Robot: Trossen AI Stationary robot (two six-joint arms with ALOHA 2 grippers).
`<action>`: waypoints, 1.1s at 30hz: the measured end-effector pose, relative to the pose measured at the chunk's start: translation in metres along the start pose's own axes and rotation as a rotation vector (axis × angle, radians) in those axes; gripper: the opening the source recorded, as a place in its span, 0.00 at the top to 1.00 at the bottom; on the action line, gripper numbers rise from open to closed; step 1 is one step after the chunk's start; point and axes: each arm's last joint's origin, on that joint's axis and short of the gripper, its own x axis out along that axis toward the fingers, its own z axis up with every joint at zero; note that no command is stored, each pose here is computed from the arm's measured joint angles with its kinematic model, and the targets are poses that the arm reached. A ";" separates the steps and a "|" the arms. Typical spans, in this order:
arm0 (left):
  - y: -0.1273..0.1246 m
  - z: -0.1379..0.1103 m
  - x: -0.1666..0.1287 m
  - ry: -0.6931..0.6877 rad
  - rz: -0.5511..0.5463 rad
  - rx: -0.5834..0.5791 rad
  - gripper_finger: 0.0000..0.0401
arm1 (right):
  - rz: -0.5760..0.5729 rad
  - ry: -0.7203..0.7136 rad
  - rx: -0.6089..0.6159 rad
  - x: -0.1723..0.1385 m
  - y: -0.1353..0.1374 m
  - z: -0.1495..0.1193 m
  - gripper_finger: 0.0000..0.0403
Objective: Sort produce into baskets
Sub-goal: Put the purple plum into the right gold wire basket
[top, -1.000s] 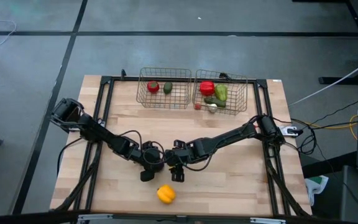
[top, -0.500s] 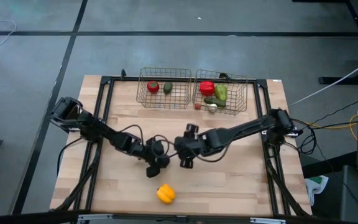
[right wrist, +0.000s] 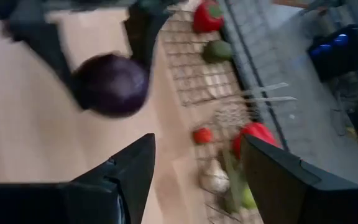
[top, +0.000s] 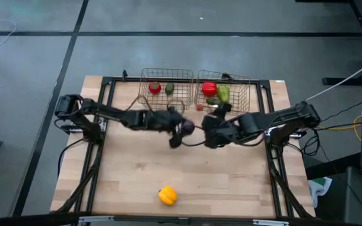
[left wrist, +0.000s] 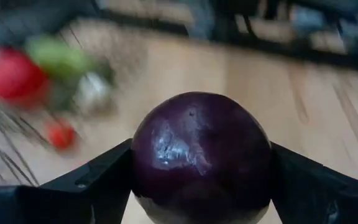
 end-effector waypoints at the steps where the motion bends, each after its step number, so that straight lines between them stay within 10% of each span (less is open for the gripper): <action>1: 0.008 0.007 0.001 -0.048 0.016 0.004 0.23 | -0.011 -0.004 0.001 -0.005 -0.005 -0.002 0.42; 13: 0.097 0.028 0.037 -0.453 0.197 -0.128 0.23 | -0.054 -0.070 0.045 -0.026 -0.027 -0.005 0.42; 33: 0.124 0.040 0.117 -0.338 0.236 -0.218 0.23 | -0.045 -0.066 0.044 -0.025 -0.027 -0.006 0.42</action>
